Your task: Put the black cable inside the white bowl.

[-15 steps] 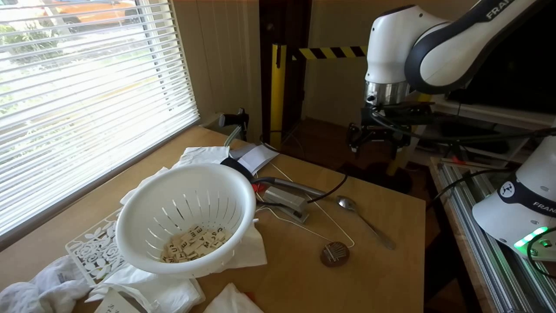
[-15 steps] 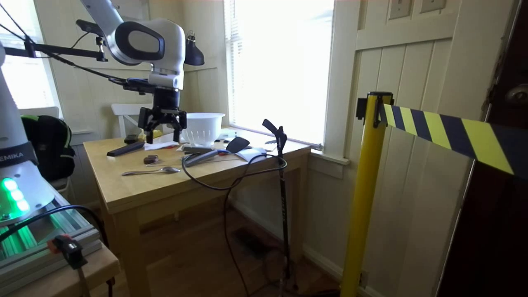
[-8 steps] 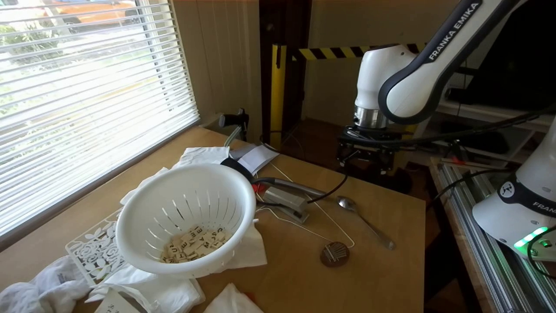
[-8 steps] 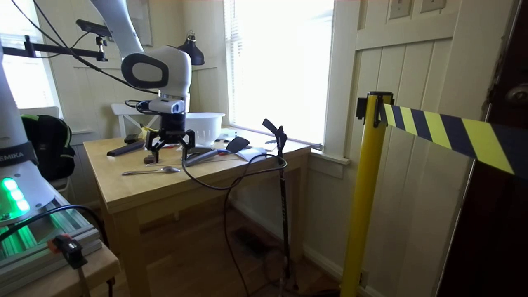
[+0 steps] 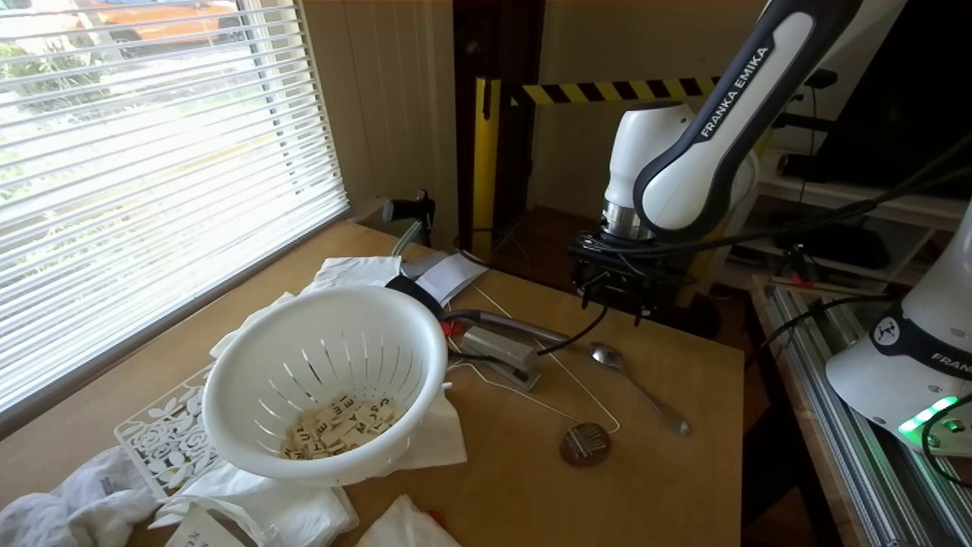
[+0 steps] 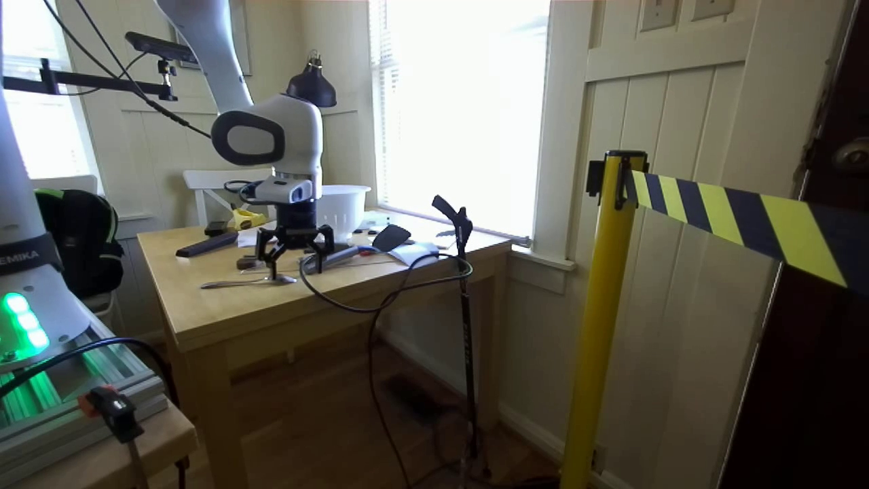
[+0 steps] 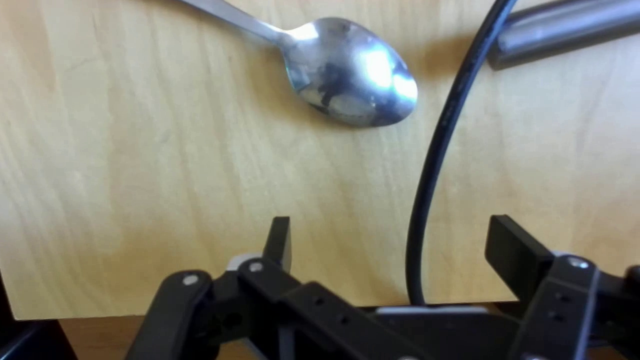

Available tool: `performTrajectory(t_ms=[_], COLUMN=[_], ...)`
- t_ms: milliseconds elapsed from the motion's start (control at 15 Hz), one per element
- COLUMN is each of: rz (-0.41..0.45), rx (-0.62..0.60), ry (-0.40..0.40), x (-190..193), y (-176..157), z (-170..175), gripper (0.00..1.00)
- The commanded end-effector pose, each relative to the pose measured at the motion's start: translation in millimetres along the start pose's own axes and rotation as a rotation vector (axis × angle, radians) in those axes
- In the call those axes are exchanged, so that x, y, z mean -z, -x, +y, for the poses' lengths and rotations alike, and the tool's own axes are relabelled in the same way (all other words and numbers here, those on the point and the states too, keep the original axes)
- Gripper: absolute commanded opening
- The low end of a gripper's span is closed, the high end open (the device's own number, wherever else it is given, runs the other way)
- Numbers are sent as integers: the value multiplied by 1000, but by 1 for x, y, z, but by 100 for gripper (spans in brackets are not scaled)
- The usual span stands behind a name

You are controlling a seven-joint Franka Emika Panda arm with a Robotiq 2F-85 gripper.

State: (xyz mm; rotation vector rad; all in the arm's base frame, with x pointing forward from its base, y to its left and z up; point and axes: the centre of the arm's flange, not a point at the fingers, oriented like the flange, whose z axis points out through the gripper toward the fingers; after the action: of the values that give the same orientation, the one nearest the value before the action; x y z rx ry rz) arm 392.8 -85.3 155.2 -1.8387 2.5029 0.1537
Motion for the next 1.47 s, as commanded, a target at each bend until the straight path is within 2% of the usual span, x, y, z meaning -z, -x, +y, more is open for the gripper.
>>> performTrajectory(t_ms=[0, 133, 267, 333, 400, 467, 600, 1000, 1400], rz=[21, 29, 34, 35, 35, 36, 37, 36, -22], rx=[-39, -37, -36, -35, -35, -34, -35, -40, 88], ry=[-27, -31, -30, -32, -32, -34, -47, -67, 55], x=[-16, -20, -23, -23, -24, -24, -21, -9, 31], y=[3, 3, 4, 5, 6, 6, 7, 3, 4], z=[-13, -16, -18, -19, -20, -20, -22, -20, 9], gripper=[99, 94, 84, 74, 72, 65, 43, 1, 3])
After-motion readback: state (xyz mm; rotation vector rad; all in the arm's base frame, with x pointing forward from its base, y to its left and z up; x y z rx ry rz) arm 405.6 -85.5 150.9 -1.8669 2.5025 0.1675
